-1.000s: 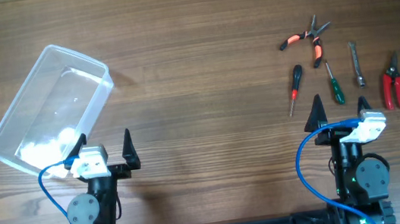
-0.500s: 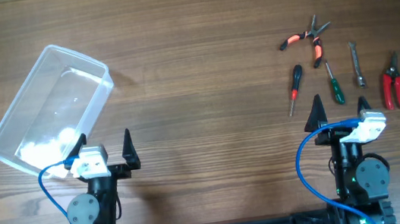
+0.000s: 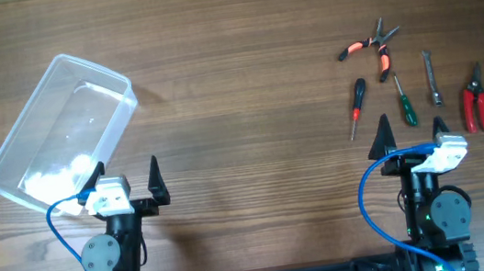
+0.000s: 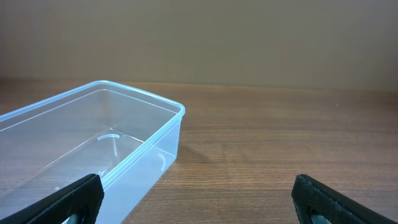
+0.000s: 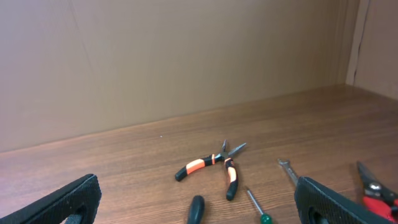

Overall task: Pack container
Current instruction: 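Reach the left gripper to the clear container's rim and grasp it, then drag the clear container with the left gripper to the table center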

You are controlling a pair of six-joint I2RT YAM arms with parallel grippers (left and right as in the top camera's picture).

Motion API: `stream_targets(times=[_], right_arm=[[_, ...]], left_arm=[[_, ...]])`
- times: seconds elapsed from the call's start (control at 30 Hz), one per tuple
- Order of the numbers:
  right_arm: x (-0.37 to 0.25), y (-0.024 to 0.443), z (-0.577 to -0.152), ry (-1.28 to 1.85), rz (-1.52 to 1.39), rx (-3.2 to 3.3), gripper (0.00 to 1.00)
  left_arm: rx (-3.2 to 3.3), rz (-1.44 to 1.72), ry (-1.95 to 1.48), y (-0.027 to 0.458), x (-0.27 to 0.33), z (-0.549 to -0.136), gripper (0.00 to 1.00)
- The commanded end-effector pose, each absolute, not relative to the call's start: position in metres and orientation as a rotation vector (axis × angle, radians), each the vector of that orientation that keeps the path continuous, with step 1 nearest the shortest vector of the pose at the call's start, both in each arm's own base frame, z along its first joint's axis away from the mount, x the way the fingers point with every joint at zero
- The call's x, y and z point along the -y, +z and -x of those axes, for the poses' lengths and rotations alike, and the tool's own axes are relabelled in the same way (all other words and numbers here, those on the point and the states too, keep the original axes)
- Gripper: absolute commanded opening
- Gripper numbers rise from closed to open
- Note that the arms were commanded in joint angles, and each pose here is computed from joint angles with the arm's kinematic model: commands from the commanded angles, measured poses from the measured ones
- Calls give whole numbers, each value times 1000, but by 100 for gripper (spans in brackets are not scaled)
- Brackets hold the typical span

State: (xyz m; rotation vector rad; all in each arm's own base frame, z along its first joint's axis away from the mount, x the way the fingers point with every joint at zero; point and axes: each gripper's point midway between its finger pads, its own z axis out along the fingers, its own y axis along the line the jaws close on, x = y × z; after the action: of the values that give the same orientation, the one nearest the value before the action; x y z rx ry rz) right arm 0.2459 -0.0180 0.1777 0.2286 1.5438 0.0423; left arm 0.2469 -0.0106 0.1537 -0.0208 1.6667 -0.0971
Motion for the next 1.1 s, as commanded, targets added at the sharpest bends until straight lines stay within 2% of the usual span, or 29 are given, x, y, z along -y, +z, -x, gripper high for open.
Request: stream_targets(times=[0.0, 0.13, 0.2, 0.3, 0.4, 0.6, 0.7, 0.83, 0.93, 1.07], right_arm=[[15, 181, -246, 157, -311, -1518, 100], [12, 196, -245, 258, -360, -1448, 100], [8, 191, -246, 337, -407, -1458, 100], [-11, 188, -249, 347, -264, -1519, 100], [-25, 205, -253, 350, -149, -1573, 100], [-68, 241, -301, 477, 91, -1865, 100], [-69, 234, -321, 438, 155, -2195, 100], [-31, 214, -339, 179, 15, -2503, 100], [-30, 187, -337, 167, 12, -2626, 100], [-30, 168, -338, 165, 16, -2693, 100]], left_arm=[[-1661, 20, -109, 153, 11, -247, 100], [-1648, 16, -119, 157, 13, -247, 100], [-1641, 117, -192, 158, 10, -247, 100], [-1638, 216, -283, 164, 10, -247, 100], [-1665, 274, -275, 191, 5, -247, 100], [-1979, 475, -187, 231, -13, -275, 100], [-2218, 718, -110, 234, -39, -272, 100], [-2443, 989, -79, 231, -71, -250, 100], [-2470, 1113, -224, 225, -75, -249, 100], [-2354, 1443, -176, 209, -126, -239, 100]])
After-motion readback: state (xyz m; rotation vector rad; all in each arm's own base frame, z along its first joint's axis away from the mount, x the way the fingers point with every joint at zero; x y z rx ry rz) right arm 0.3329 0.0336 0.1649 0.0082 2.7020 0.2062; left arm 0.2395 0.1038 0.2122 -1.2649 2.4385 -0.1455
